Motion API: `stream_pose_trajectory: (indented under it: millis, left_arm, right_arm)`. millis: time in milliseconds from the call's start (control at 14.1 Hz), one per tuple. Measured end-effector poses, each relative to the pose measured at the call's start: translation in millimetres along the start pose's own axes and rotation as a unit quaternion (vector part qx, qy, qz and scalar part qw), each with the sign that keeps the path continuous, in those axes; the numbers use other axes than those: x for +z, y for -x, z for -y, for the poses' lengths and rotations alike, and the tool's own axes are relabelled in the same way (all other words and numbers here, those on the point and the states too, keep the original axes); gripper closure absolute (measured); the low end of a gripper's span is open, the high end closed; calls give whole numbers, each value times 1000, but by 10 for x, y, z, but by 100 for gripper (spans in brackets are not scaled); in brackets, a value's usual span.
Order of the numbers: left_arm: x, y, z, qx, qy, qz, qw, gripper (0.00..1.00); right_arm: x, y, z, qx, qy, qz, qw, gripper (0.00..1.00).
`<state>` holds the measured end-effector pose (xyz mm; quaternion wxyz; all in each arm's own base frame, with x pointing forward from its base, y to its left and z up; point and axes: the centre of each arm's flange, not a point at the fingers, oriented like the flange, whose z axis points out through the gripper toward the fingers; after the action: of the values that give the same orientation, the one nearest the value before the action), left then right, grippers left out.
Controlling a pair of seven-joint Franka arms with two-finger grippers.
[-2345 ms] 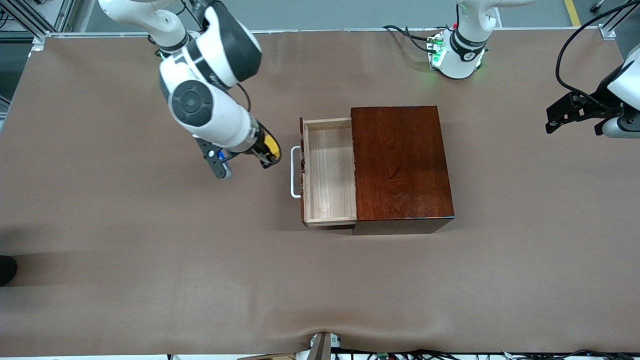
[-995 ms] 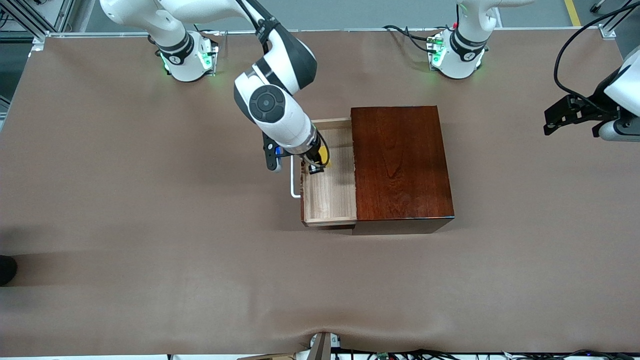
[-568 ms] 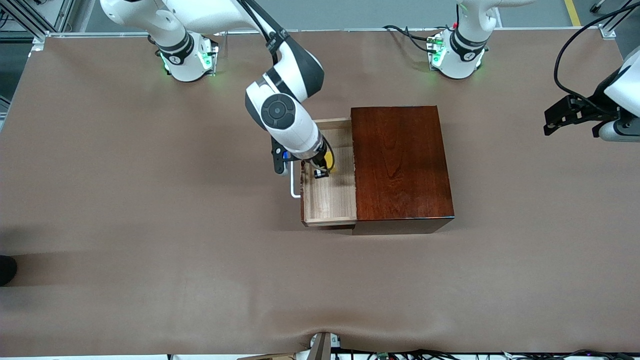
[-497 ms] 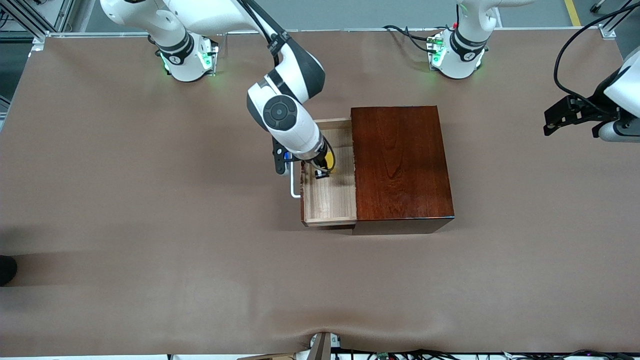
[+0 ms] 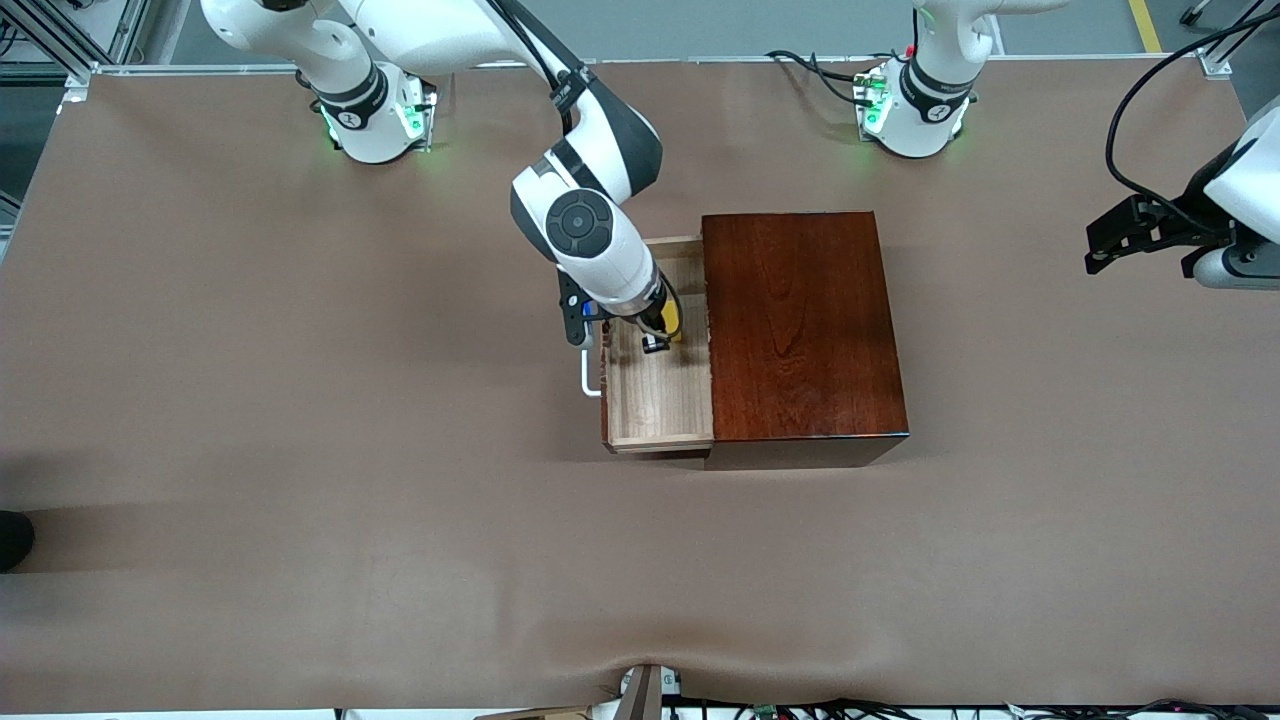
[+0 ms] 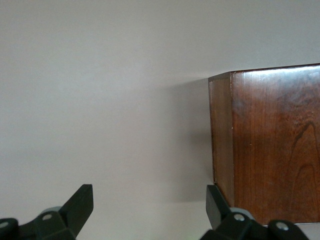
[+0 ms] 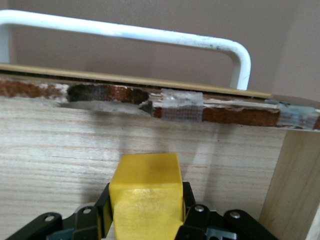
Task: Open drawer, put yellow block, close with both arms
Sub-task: 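Lower the block into the drawer and open the right gripper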
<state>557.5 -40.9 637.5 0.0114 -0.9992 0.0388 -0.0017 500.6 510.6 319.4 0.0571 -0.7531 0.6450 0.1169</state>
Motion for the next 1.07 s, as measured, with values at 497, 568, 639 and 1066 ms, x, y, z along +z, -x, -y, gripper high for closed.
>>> stream_pose_trajectory:
  millis: [497, 568, 639, 1066]
  left_arm:
    - [4, -2, 2, 0, 0, 0, 1000, 0]
    - [4, -2, 2, 0, 0, 0, 1000, 0]
    - [4, -2, 2, 0, 0, 0, 1000, 0]
    - [3, -2, -16, 1, 0, 0, 1000, 0]
  right_arm:
    - [-156, 57, 24, -12, 11, -14, 1000, 0]
    - [-227, 67, 43, -12, 13, -15, 1000, 0]
    - [-296, 75, 64, -12, 14, -16, 1000, 0]
    - [-841, -14, 258, -14, 15, -35, 999, 0]
